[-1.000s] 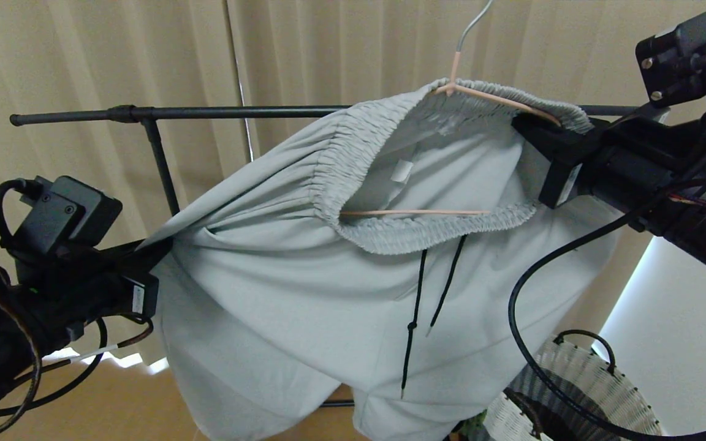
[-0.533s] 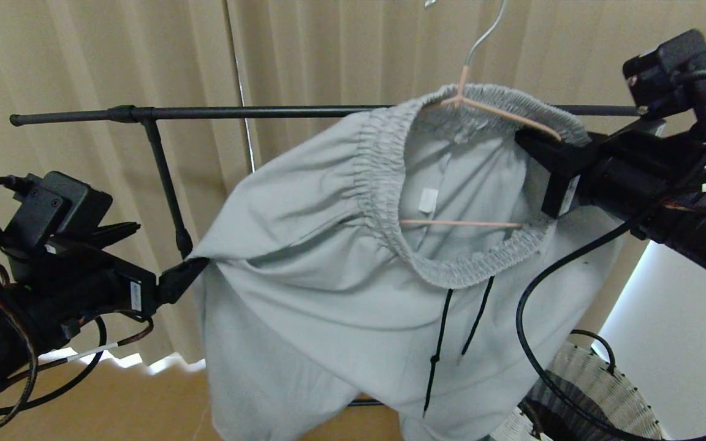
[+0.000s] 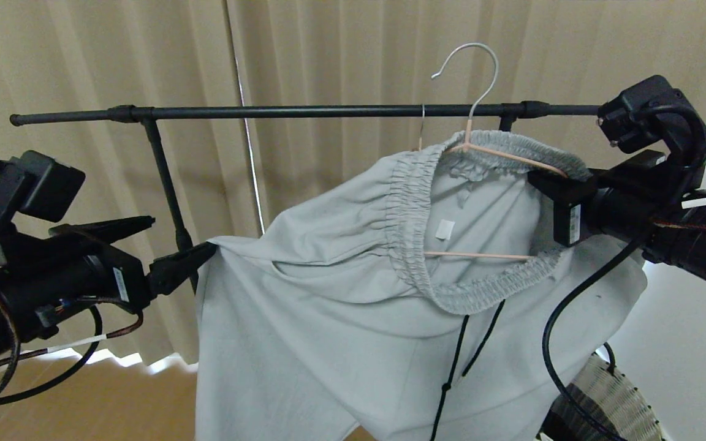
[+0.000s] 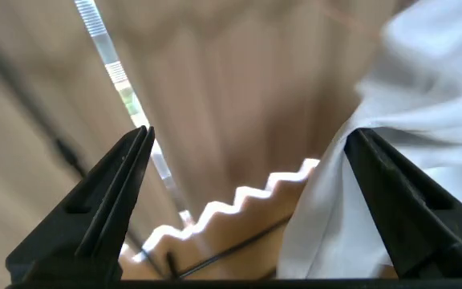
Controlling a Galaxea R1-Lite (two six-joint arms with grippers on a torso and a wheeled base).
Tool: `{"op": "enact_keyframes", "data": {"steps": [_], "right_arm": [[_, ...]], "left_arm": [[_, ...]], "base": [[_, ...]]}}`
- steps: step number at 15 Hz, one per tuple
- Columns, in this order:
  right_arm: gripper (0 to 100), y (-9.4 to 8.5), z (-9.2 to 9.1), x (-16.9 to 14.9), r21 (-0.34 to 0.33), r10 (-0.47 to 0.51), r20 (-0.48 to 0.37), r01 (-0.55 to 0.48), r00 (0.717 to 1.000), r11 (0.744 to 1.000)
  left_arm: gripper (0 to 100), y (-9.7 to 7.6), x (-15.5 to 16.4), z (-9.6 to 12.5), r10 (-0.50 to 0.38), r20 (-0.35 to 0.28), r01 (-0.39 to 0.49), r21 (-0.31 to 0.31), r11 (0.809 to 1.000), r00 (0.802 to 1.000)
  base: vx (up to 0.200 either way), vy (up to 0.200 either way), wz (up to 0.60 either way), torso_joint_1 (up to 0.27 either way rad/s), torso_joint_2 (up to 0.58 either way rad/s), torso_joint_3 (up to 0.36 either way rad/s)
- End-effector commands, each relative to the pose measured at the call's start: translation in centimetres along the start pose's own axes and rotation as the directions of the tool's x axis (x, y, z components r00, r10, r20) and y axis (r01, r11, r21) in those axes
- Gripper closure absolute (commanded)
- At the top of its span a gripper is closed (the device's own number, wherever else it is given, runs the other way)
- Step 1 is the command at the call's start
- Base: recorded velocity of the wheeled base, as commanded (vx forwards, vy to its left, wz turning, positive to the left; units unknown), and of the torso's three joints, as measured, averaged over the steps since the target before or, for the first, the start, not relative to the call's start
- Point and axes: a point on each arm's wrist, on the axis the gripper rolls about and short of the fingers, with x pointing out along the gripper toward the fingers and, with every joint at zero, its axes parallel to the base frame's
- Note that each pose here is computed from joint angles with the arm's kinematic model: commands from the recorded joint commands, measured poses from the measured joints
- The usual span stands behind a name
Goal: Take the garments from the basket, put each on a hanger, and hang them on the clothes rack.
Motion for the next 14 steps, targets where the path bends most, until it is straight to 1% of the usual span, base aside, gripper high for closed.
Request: {"op": "enact_keyframes", "data": {"steps": [1,2,3,4,5,7,8,9,10,11,13,14], "right_arm": [[100,-0.1,-0.1,0.0,0.001,-0.006,-0.004,0.006,1.000,1.000],[100,-0.3,-0.2,0.1,0.000,-0.014,-0.006,0.014,1.000,1.000],[100,-0.5,-0.2,0.2,0.001,-0.024,-0.011,0.024,1.000,1.000],[100,-0.5,-0.3,0.2,-0.001,-0.025,-0.019,0.025,1.000,1.000],[100,-0.5,-0.6,0.0,-0.006,-0.028,-0.042,0.028,0.999,1.000],[100,-0.7,-0.5,-0.3,-0.012,-0.049,-0.068,0.049,0.996,0.999],[100,-0.8,-0.4,-0.6,-0.015,-0.058,-0.081,0.057,0.995,0.998],[100,-0.9,-0.5,-0.8,-0.016,-0.069,-0.090,0.067,0.994,0.998],[100,-0.9,-0.5,-0.9,-0.017,-0.074,-0.092,0.073,0.993,0.997],[100,-1.0,-0.4,-0.9,-0.015,-0.081,-0.090,0.080,0.993,0.997],[100,-1.1,-0.3,-1.1,-0.006,-0.095,-0.087,0.095,0.992,0.995],[100,-1.1,-0.3,-1.2,0.005,-0.096,-0.087,0.097,0.992,0.995]], "left_arm": [[0,-0.3,-0.4,-1.0,-0.027,-0.029,0.027,-0.008,1.000,0.999],[0,-0.6,-0.7,-1.8,-0.034,-0.052,0.033,-0.016,0.999,0.998],[0,-0.8,-1.1,-2.9,-0.042,-0.082,0.039,-0.038,0.999,0.996],[0,-1.0,-1.2,-3.4,-0.057,-0.089,0.054,-0.037,0.998,0.994],[0,-1.0,-1.1,-3.2,-0.059,-0.056,0.058,-0.020,0.998,0.997],[0,-0.9,-1.2,-2.7,-0.050,0.003,0.050,-0.003,0.999,0.999],[0,-1.1,-1.6,-3.2,-0.049,0.010,0.049,0.002,0.999,0.999],[0,-1.2,-2.0,-3.4,-0.042,0.036,0.042,0.007,0.999,0.998],[0,-1.2,-2.3,-3.4,-0.039,0.056,0.038,0.013,0.999,0.998],[0,-1.4,-2.8,-3.4,-0.033,0.099,0.031,0.023,0.999,0.995],[0,-1.5,-3.2,-3.5,-0.027,0.153,0.021,0.039,0.999,0.988],[0,-1.5,-3.2,-3.5,-0.026,0.160,0.020,0.042,0.999,0.987]], "base": [[0.000,0.000,0.00,0.000,0.00,0.000],[0.000,0.000,0.00,0.000,0.00,0.000],[0.000,0.000,0.00,0.000,0.00,0.000],[0.000,0.000,0.00,0.000,0.00,0.000],[0.000,0.000,0.00,0.000,0.00,0.000],[0.000,0.000,0.00,0.000,0.00,0.000],[0.000,0.000,0.00,0.000,0.00,0.000],[0.000,0.000,0.00,0.000,0.00,0.000],[0.000,0.000,0.00,0.000,0.00,0.000],[0.000,0.000,0.00,0.000,0.00,0.000],[0.000,0.000,0.00,0.000,0.00,0.000],[0.000,0.000,0.00,0.000,0.00,0.000]]}}
